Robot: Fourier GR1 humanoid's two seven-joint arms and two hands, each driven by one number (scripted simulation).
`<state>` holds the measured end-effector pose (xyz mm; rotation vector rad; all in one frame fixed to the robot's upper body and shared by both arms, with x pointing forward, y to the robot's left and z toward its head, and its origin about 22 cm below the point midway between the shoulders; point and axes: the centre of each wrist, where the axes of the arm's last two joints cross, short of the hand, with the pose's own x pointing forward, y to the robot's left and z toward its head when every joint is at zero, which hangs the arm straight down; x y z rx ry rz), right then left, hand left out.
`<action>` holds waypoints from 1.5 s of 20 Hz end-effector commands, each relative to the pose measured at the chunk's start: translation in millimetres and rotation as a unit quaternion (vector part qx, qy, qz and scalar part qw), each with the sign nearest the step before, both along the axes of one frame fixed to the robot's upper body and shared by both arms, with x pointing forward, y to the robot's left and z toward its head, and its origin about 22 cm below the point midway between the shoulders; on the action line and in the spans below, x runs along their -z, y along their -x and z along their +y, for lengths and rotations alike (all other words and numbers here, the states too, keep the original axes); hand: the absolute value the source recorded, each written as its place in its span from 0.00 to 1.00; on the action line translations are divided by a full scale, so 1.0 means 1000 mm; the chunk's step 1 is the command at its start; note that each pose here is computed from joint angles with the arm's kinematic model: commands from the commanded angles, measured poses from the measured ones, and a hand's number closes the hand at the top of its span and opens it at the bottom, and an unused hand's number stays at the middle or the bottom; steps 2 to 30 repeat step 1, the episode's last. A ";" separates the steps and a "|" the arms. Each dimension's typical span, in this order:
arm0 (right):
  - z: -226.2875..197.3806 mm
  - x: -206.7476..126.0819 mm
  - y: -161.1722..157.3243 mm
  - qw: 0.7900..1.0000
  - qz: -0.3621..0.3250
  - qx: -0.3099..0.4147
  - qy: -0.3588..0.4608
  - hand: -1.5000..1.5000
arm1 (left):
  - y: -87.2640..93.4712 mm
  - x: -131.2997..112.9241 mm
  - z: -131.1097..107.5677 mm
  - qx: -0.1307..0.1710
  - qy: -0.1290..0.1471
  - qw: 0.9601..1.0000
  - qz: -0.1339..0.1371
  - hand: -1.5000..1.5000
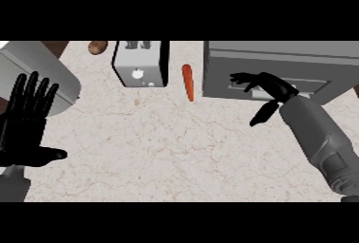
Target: Pick up the cup, place it into the drawer and close the drawer
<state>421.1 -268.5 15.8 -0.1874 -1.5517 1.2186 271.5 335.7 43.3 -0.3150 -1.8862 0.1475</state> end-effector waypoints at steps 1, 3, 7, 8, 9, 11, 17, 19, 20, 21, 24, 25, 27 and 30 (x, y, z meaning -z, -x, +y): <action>-0.016 -0.031 -0.014 0.995 -0.021 0.088 0.042 0.00 | -0.005 -0.006 -0.002 0.000 -0.008 1.000 -0.009 0.00; -0.016 -0.031 -0.014 0.995 -0.021 0.088 0.042 0.00 | -0.005 -0.006 -0.002 0.000 -0.008 1.000 -0.009 0.00; -0.016 -0.031 -0.014 0.995 -0.021 0.088 0.042 0.00 | -0.005 -0.006 -0.002 0.000 -0.008 1.000 -0.009 0.00; -0.016 -0.031 -0.014 0.995 -0.021 0.088 0.042 0.00 | -0.005 -0.006 -0.002 0.000 -0.008 1.000 -0.009 0.00; -0.016 -0.031 -0.014 0.995 -0.021 0.088 0.042 0.00 | -0.005 -0.006 -0.002 0.000 -0.008 1.000 -0.009 0.00; -0.016 -0.031 -0.014 0.995 -0.021 0.088 0.042 0.00 | -0.005 -0.006 -0.002 0.000 -0.008 1.000 -0.009 0.00; -0.016 -0.031 -0.014 0.995 -0.021 0.088 0.042 0.00 | -0.005 -0.006 -0.002 0.000 -0.008 1.000 -0.009 0.00; -0.016 -0.031 -0.014 0.995 -0.021 0.088 0.042 0.00 | -0.005 -0.006 -0.002 0.000 -0.008 1.000 -0.009 0.00; -0.016 -0.031 -0.014 0.995 -0.021 0.088 0.042 0.00 | -0.005 -0.006 -0.002 0.000 -0.008 1.000 -0.009 0.00; -0.016 -0.031 -0.014 0.995 -0.021 0.088 0.042 0.00 | -0.005 -0.006 -0.002 0.000 -0.008 1.000 -0.009 0.00; -0.016 -0.031 -0.014 0.995 -0.021 0.088 0.042 0.00 | -0.005 -0.006 -0.002 0.000 -0.008 1.000 -0.009 0.00; -0.016 -0.031 -0.014 0.995 -0.021 0.088 0.042 0.00 | -0.005 -0.006 -0.002 0.000 -0.008 1.000 -0.009 0.00; -0.016 -0.031 -0.014 0.995 -0.021 0.088 0.042 0.00 | -0.005 -0.006 -0.002 0.000 -0.008 1.000 -0.009 0.00; -0.016 -0.031 -0.014 0.995 -0.021 0.088 0.042 0.00 | -0.005 -0.006 -0.002 0.000 -0.008 1.000 -0.009 0.00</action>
